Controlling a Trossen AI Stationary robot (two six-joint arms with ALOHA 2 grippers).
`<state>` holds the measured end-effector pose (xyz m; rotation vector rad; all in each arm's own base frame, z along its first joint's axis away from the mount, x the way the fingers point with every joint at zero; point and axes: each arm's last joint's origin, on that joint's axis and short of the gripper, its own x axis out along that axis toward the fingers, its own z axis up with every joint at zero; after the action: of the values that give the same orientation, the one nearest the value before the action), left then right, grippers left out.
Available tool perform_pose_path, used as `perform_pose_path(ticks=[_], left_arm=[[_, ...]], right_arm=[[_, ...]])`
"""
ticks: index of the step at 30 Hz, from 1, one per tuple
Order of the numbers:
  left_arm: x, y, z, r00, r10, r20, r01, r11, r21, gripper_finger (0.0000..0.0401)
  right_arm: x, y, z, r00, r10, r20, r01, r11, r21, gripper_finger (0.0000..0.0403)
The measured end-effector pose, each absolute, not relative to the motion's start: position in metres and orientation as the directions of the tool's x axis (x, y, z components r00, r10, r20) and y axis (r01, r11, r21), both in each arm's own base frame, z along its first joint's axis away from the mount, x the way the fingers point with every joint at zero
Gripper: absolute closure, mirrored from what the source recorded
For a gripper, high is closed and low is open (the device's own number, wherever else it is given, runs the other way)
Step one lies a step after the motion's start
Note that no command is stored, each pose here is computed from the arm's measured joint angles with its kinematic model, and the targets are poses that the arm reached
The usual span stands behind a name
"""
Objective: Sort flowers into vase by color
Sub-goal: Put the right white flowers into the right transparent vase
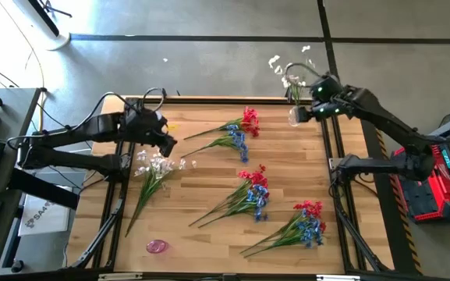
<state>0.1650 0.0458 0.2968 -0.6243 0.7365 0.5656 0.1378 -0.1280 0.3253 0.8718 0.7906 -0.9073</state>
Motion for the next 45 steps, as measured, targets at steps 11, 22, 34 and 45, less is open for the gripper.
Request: perform_pose_path(ticks=[11, 22, 34, 45], left_arm=[[0.153, 0.013, 0.243, 0.410, 0.032, -0.911, -0.795, 0.501, -0.340, 0.0288], [0.138, -0.042, 0.216, 0.217, -0.165, -0.962, -0.874, 0.406, -0.267, 0.0289], [0.133, -0.072, 0.163, 0.035, -0.178, -0.983, -0.932, 0.351, -0.096, 0.0288], [0.139, -0.078, 0.146, -0.076, -0.172, -0.982, -0.956, 0.291, 0.023, 0.0288]], right_arm=[[0.181, -0.087, 0.288, 0.515, -0.211, -0.831, 0.808, 0.442, 0.389, 0.0150], [0.192, -0.061, 0.265, 0.518, -0.166, -0.839, 0.782, 0.489, 0.386, 0.0150], [0.198, -0.055, 0.264, 0.556, -0.184, -0.810, 0.758, 0.513, 0.404, 0.0150], [0.200, -0.048, 0.264, 0.568, -0.128, -0.813, 0.722, 0.551, 0.418, 0.0150]])
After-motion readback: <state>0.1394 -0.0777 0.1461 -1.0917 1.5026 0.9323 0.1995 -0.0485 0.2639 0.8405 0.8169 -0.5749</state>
